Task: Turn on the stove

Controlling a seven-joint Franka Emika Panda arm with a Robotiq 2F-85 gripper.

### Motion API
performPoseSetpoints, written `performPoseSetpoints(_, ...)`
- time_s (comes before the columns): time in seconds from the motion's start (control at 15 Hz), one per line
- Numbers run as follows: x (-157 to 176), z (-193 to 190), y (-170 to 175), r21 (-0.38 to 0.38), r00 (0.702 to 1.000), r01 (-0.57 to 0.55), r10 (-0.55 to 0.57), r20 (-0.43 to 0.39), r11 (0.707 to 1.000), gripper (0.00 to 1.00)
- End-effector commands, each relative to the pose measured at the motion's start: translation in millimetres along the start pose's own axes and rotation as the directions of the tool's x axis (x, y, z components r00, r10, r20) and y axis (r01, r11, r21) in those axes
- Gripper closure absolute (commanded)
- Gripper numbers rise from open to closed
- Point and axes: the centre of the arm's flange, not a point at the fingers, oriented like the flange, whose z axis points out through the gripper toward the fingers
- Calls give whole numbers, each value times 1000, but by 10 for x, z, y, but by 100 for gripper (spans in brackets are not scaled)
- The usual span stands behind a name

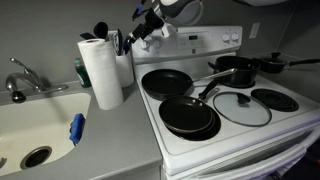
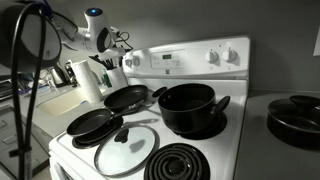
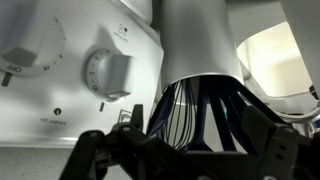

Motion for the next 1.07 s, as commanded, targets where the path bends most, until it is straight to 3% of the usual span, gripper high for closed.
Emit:
performPoseSetpoints(0.0,-16,-3,7,0,1000,-10,10,0,1000,0)
performPoseSetpoints(1.0,108,135,175,3,999,-32,32,-14,999,0)
